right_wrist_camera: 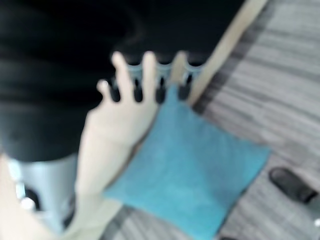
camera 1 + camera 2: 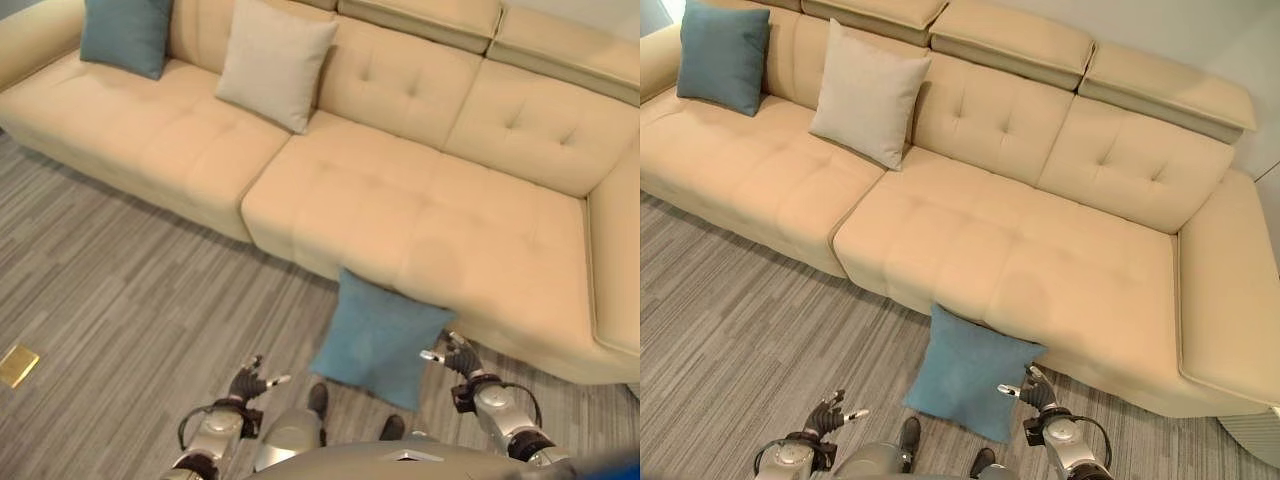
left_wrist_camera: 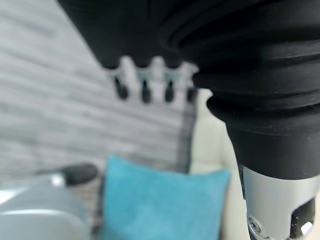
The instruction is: Pick up all the scattered cushions and arrange them neatly on the sofa.
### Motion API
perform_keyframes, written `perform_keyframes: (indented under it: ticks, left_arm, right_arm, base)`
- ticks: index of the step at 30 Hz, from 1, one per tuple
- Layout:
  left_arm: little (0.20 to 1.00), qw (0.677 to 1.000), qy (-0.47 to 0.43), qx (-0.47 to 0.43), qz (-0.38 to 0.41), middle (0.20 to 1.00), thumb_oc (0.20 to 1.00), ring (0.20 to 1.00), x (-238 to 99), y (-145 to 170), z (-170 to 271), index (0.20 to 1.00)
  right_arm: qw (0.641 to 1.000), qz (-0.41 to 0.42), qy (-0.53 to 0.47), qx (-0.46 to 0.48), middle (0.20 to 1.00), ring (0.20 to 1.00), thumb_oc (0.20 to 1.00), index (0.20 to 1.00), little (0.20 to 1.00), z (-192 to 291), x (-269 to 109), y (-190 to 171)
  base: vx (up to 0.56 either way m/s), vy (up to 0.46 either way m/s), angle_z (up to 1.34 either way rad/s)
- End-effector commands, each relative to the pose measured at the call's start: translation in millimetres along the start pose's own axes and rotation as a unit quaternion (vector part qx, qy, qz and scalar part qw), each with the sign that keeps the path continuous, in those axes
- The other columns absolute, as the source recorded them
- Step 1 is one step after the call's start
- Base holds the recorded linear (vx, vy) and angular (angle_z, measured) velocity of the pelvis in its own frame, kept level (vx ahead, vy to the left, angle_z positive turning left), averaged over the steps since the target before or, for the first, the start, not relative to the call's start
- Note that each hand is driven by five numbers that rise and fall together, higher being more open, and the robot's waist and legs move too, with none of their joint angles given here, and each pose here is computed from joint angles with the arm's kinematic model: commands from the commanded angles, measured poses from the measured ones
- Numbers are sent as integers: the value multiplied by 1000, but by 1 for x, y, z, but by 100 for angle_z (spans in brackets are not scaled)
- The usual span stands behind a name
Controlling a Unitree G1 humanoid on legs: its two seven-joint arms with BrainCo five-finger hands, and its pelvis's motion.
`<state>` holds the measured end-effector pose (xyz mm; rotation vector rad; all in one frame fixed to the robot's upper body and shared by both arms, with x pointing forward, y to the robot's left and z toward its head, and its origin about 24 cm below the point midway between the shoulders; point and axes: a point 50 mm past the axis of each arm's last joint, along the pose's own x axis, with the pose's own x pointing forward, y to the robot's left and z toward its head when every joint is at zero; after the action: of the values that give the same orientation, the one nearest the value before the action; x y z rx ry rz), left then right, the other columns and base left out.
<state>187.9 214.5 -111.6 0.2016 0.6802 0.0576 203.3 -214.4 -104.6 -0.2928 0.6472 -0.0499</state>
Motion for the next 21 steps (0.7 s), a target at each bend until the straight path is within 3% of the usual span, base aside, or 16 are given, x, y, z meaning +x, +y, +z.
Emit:
perform_keyframes:
  ticks: [1,4,10,21]
  left_arm:
    - [1000,994,-97,-32,31,1000,1000,1000,17,-1,56,1000]
    - [1000,989,-138,-41,42,1000,1000,1000,22,-4,85,1000]
    - [1000,955,-276,-66,84,1000,1000,1000,28,0,190,1000]
    - [1000,884,-425,-158,116,1000,1000,1000,-3,21,316,1000]
  right_arm:
    - [994,-45,-101,-19,1000,1000,1000,1000,1000,56,14,-13]
    - [990,-63,-125,-23,1000,1000,1000,1000,1000,75,19,-17]
    - [967,-127,-222,-18,1000,1000,1000,1000,1000,156,29,-37]
    - [893,-224,-390,29,1000,1000,1000,1000,1000,271,0,-84]
  base:
    - [-236,27,2]
    - [-98,25,-5]
    - [-124,81,-28]
    - [-19,86,-16]
